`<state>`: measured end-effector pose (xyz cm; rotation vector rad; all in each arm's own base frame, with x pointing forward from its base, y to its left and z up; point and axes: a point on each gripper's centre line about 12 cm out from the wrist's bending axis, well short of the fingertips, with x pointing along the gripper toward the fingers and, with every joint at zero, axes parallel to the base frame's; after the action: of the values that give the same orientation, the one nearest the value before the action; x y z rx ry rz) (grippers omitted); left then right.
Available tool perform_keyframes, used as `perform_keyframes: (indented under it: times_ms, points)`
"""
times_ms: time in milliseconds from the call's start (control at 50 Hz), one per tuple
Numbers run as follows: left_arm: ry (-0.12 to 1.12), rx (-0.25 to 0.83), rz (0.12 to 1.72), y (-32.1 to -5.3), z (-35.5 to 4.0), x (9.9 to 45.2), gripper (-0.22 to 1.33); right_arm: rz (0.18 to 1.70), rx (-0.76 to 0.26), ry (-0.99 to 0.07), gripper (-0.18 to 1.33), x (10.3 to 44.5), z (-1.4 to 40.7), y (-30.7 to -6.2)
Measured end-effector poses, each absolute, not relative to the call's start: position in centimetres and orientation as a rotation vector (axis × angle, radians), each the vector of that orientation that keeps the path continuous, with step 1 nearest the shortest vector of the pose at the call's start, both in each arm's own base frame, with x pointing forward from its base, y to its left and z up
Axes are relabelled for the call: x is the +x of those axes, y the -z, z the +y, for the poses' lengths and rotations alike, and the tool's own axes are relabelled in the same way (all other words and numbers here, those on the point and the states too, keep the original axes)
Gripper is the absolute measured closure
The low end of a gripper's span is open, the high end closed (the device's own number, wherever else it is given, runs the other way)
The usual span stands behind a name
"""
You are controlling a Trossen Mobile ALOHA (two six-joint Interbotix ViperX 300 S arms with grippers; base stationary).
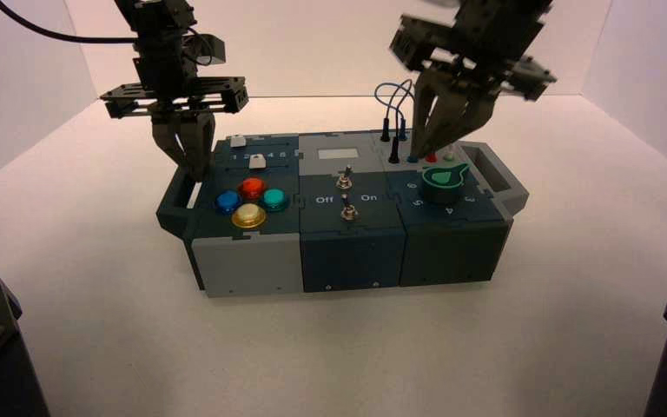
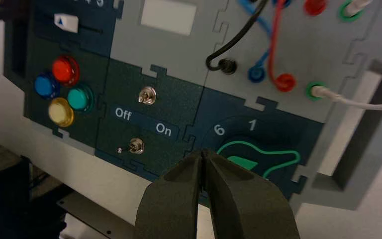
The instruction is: Flip the top switch off with the right gripper.
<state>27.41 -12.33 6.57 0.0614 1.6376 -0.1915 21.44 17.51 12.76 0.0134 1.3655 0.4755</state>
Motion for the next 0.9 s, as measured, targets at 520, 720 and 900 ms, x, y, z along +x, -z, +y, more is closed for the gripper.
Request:
perform_keyframes:
  times_ms: [520,720,900]
  points:
    - [0.194,0.07,1.641,-6.4,-12.4,27.4,1.28,1.408,-0.007,-0.479,1.29,23.1,19.5,-11.2]
    - [0.194,0.069,1.64,-6.4,-12.5,27.4,1.28,1.428,-0.015,-0.474,1.29,23.6,20.0,-10.4]
    - [0.196,0.071,1.641,-6.4,-12.4,27.4,1.28,1.435,-0.022,-0.474,1.29,23.7,20.3,-10.0]
